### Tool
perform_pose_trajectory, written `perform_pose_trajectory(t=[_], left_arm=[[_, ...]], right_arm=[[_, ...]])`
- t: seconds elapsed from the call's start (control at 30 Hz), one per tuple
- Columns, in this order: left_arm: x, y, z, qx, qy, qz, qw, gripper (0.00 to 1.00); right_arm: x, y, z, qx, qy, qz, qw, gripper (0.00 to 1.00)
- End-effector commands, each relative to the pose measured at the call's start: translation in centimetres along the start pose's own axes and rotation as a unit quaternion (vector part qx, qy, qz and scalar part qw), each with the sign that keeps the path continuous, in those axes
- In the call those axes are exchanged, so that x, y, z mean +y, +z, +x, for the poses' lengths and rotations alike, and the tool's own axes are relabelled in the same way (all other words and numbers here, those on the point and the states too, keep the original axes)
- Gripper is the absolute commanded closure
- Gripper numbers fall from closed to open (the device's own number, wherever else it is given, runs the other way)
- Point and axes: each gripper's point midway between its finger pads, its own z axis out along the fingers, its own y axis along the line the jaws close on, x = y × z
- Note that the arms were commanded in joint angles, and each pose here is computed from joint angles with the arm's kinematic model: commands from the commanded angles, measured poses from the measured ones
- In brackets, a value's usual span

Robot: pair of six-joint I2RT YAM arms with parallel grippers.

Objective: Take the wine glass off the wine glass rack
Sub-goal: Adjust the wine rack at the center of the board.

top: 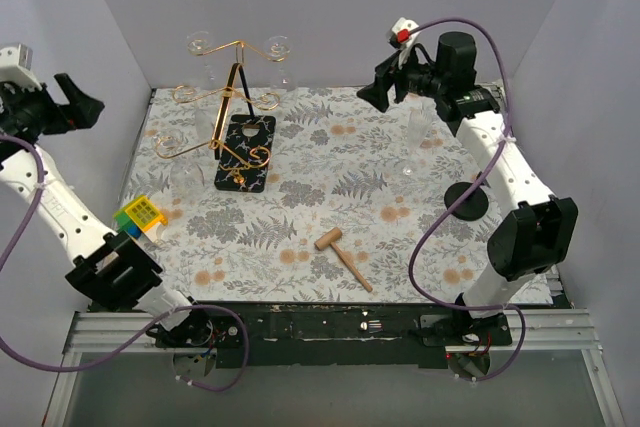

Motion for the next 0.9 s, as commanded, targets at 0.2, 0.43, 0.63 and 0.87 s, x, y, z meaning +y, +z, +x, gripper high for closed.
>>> perform_pose_trajectory(t=[0.2,0.43,0.63,0.87], left_arm=[[-6.1,-6.2,10.3,0.105,0.109,0.100,0.983,0.07],[-8.1,-5.1,14.4,0.072,0.104,0.178,0.976,0.13],[-8.9,-2.3,15.5,0.057,0.118,0.209,0.969,0.04],[-10.7,-0.9,16.6,0.038,0.162,0.242,0.956,0.15]], right_arm=[[5.4,4.5,-0.5,-0.016,0.013,-0.094,0.995,0.16],[6.9,6.5,-0.1,-0.016,0.025,-0.128,0.991,0.17],[7.5,6.5,-0.2,-0.011,0.020,-0.138,0.990,0.18],[8.7,5.6,1.6,0.018,0.030,-0.131,0.991,0.19]])
